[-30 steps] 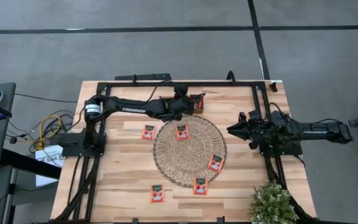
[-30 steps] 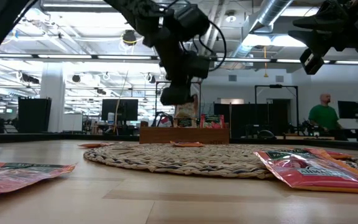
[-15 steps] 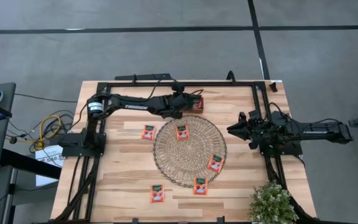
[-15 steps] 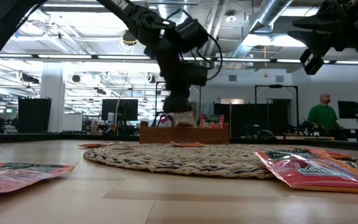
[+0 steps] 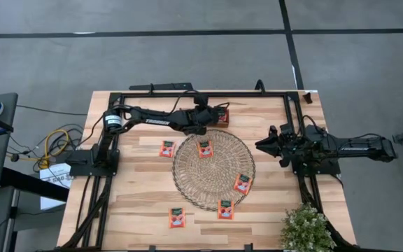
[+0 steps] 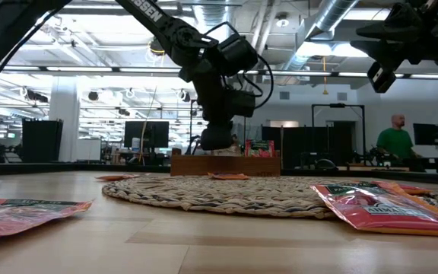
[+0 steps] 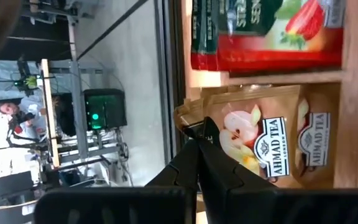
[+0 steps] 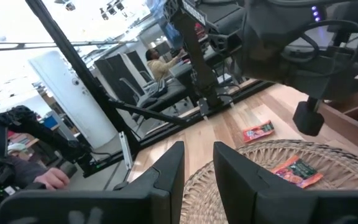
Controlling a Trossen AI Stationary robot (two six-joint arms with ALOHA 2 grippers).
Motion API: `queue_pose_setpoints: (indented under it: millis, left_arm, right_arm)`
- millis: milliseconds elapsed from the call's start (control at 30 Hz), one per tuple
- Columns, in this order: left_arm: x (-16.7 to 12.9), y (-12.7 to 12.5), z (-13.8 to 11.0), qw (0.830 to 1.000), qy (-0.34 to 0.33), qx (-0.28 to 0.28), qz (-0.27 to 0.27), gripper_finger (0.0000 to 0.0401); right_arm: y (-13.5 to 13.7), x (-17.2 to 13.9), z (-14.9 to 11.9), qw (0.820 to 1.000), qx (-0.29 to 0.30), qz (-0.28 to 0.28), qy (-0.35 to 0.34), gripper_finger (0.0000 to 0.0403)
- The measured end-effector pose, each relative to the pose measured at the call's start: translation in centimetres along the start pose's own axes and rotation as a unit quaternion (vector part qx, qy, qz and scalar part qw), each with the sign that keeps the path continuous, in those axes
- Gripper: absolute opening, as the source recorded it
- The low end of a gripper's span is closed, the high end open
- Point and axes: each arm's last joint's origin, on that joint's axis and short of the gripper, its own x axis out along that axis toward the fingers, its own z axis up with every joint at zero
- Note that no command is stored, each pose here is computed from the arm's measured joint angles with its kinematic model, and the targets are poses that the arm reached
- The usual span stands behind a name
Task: Pick & Place Tea
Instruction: Put the brown tea bag into the middle section of the brown wooden organizer
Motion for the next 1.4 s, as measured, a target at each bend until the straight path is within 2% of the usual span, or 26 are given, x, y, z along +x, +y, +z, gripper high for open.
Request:
queue_pose_setpoints:
  millis: [700, 1400]
  left_arm:
    - [-0.03, -0.27, 0.06, 0.999, -0.021, 0.015, -0.032, 0.0000]
    - [-0.11, -0.23, 0.03, 1.000, -0.007, 0.004, -0.015, 0.0000]
  right_arm:
    - [-0.02, 0.00, -0.05, 1.000, 0.000, -0.001, 0.003, 0.0079]
    - [-0.03, 0.00, -0.07, 1.000, 0.000, -0.001, 0.003, 0.0079]
